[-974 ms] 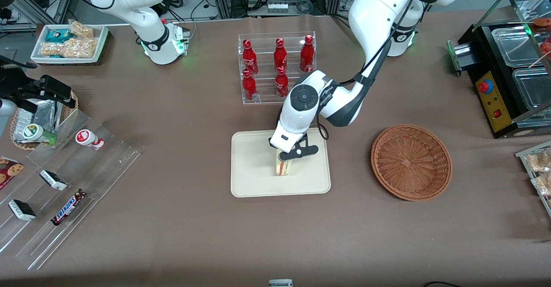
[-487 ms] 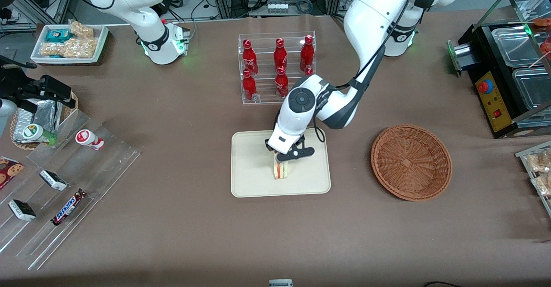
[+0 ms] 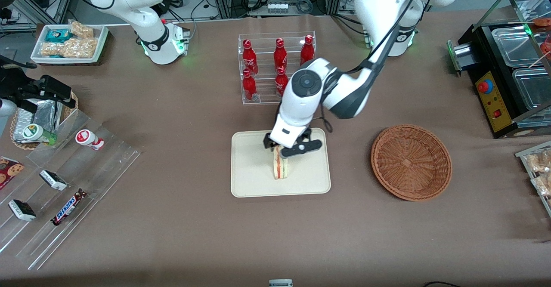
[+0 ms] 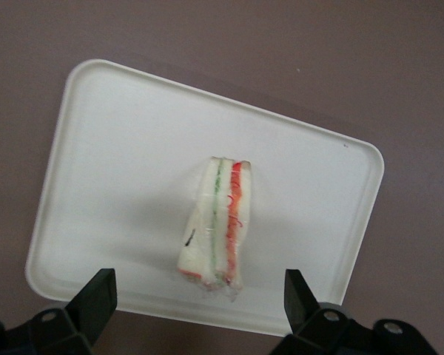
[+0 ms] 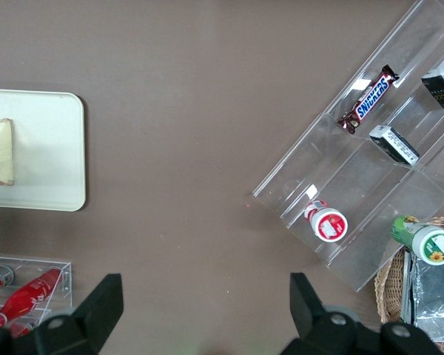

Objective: Place sandwich from basket to tray

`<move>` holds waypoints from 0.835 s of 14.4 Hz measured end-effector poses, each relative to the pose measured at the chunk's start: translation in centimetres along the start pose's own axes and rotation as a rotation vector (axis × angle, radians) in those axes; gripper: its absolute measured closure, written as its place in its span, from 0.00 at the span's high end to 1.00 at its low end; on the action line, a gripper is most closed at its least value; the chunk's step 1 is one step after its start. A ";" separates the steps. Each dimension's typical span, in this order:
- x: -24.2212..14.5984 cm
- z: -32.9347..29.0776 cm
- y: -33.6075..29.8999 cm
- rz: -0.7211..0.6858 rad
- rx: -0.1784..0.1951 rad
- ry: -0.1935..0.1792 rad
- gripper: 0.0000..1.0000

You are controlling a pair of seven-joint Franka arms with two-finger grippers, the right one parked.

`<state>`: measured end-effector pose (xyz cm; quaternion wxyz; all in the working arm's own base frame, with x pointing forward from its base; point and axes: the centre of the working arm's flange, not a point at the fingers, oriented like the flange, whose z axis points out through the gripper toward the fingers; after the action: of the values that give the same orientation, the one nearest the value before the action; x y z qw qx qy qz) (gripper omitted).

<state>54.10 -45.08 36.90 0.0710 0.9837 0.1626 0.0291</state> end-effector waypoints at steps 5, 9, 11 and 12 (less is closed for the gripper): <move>8.5 -3.1 -9.4 0.001 0.097 -0.041 1.00; 15.4 -6.1 -20.2 0.080 0.147 -0.112 1.00; 17.7 -8.5 -24.9 0.121 0.152 -0.141 1.00; 18.4 -9.8 -27.0 0.144 0.152 -0.155 1.00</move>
<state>62.19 -12.53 43.15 0.0065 0.9947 0.0875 -0.0543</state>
